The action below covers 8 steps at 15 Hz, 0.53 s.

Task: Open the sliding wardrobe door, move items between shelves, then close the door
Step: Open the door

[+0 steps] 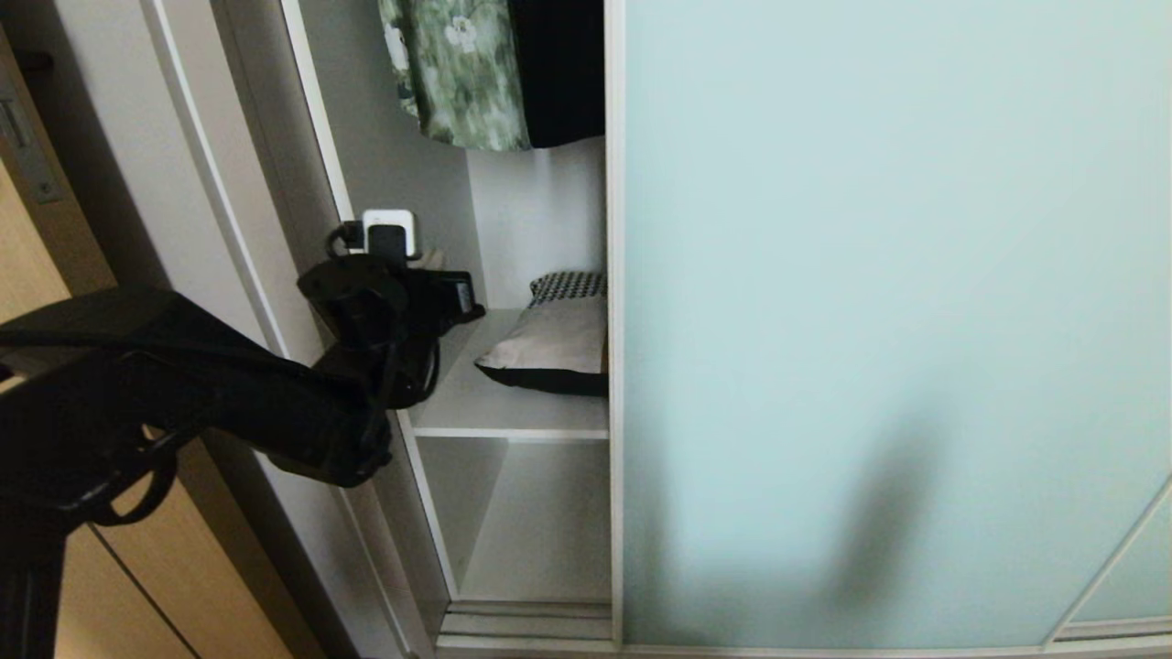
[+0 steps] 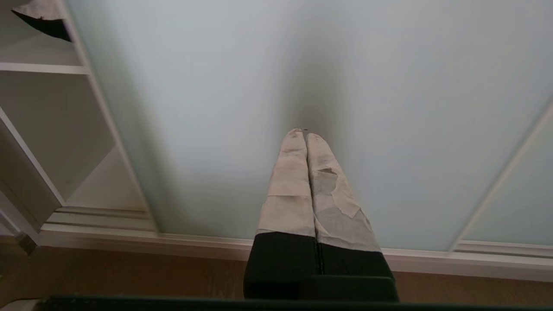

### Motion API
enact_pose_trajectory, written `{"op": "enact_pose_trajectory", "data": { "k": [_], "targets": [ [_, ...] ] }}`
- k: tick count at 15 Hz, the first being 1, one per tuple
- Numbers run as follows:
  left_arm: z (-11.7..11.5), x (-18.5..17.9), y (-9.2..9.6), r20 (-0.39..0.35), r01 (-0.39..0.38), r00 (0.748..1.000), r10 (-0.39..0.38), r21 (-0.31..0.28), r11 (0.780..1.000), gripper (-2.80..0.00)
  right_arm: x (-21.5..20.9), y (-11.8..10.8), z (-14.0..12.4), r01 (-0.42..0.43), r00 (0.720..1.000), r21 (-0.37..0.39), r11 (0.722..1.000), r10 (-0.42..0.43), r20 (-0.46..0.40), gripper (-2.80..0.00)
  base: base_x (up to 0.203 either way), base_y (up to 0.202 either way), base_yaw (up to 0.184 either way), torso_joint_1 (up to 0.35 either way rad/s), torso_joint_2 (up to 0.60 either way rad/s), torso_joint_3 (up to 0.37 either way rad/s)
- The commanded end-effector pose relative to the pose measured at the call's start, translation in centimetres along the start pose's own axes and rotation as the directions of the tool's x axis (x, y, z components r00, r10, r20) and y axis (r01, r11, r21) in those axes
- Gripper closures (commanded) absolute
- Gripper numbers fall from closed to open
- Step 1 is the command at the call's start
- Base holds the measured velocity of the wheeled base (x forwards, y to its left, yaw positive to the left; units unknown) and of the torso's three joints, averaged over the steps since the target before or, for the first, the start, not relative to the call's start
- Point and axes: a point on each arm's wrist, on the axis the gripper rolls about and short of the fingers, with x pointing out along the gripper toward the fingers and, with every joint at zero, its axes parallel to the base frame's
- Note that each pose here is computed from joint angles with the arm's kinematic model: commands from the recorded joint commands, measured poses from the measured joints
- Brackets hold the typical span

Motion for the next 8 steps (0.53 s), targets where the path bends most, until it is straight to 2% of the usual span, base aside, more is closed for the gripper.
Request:
{"op": "enact_pose_trajectory", "data": {
  "k": [1, 3, 5, 7, 8],
  "targets": [
    [6.5, -0.6, 4.2, 0.106, -0.089, 0.990, 0.090, -0.015, 0.996, 0.00, 0.0, 0.0, 0.0, -0.001, 1.000, 0.000, 1.000, 0.001, -0.001, 0.00, 0.000, 0.000, 0.000, 0.000, 0.00, 0.000],
    [11.3, -3.6, 6.6, 0.117, -0.117, 0.986, 0.118, -0.009, 0.993, 0.00, 0.0, 0.0, 0.0, -0.001, 1.000, 0.000, 1.000, 0.001, -0.001, 0.00, 0.000, 0.000, 0.000, 0.000, 0.00, 0.000],
    [14.5, -8.9, 8.7, 0.088, -0.130, 0.988, 0.129, 0.008, 0.991, 0.00, 0.0, 0.0, 0.0, -0.001, 1.000, 0.000, 1.000, 0.001, -0.001, 0.00, 0.000, 0.000, 0.000, 0.000, 0.00, 0.000],
    [14.6, -14.8, 10.3, 0.030, -0.133, 0.991, 0.132, 0.031, 0.991, 0.00, 0.0, 0.0, 0.0, -0.001, 1.000, 0.000, 1.000, 0.001, -0.001, 0.00, 0.000, 0.000, 0.000, 0.000, 0.00, 0.000],
    [13.9, -18.2, 11.1, -0.009, -0.136, 0.991, 0.137, 0.045, 0.990, 0.00, 0.0, 0.0, 0.0, -0.001, 1.000, 0.000, 1.000, 0.001, -0.001, 0.00, 0.000, 0.000, 0.000, 0.000, 0.00, 0.000]
  ]
}}
